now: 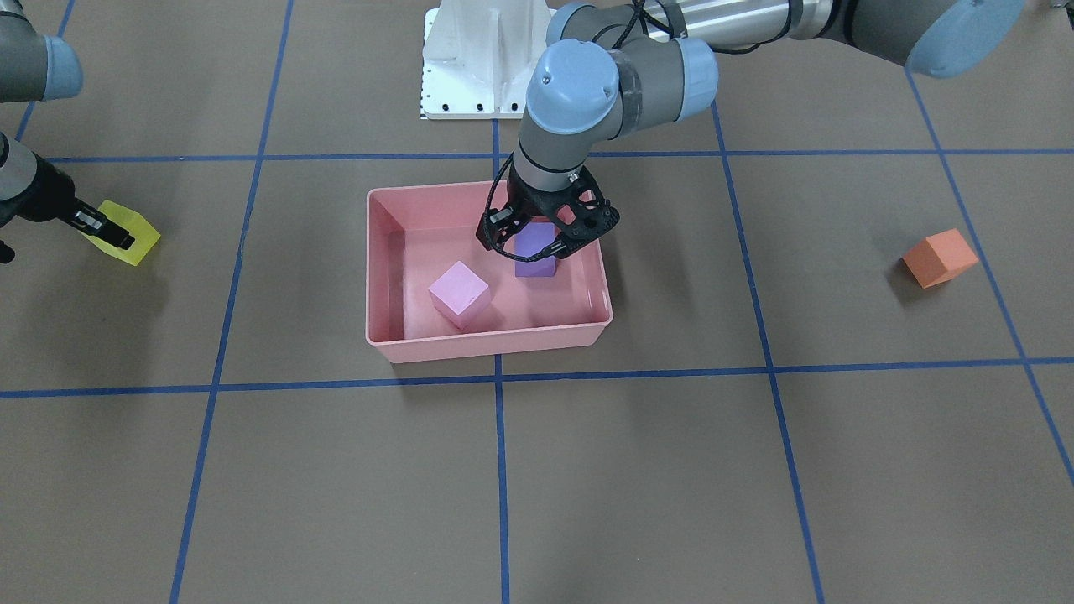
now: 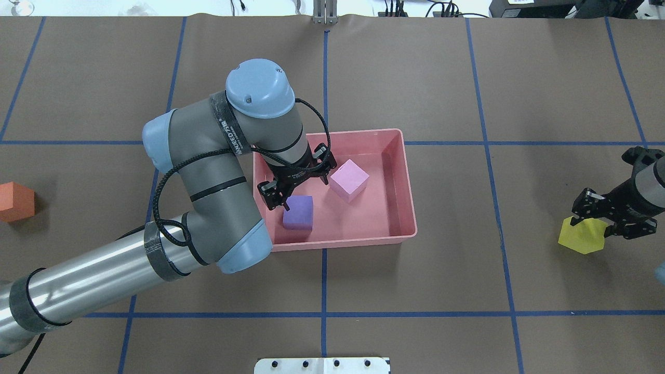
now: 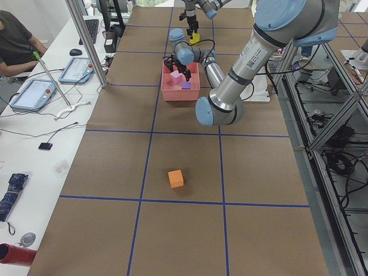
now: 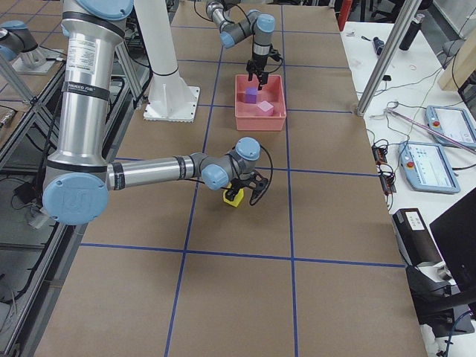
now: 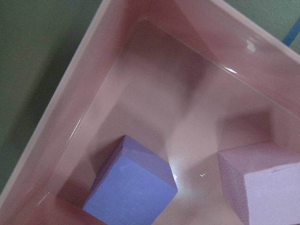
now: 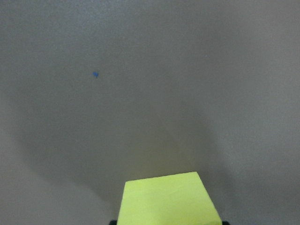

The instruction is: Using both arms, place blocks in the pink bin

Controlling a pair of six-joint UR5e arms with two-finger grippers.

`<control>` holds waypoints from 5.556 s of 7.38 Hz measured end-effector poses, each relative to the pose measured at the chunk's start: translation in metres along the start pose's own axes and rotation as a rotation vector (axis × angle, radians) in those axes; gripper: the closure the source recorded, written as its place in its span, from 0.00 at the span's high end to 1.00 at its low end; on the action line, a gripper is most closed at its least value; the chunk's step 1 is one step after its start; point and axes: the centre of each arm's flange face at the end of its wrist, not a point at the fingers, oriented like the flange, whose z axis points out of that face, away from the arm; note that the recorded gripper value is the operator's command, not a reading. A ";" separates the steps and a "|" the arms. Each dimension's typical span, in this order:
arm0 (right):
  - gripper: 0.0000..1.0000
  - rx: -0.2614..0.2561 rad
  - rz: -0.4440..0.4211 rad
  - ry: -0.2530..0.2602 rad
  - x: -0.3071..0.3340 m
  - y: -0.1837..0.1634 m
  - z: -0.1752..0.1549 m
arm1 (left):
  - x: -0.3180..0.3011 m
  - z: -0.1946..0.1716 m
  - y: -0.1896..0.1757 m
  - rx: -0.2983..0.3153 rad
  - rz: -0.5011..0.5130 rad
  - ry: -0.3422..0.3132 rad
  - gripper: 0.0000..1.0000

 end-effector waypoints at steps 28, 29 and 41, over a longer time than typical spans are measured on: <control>1.00 0.121 -0.054 -0.165 -0.382 0.254 -0.056 | -0.532 -0.028 -0.377 0.151 0.328 -0.134 1.00; 1.00 0.122 -0.052 -0.169 -0.381 0.252 -0.059 | -0.533 -0.027 -0.377 0.151 0.302 -0.131 1.00; 1.00 0.143 0.051 -0.294 -0.328 0.165 -0.172 | -0.487 -0.035 -0.356 0.015 0.267 -0.006 0.00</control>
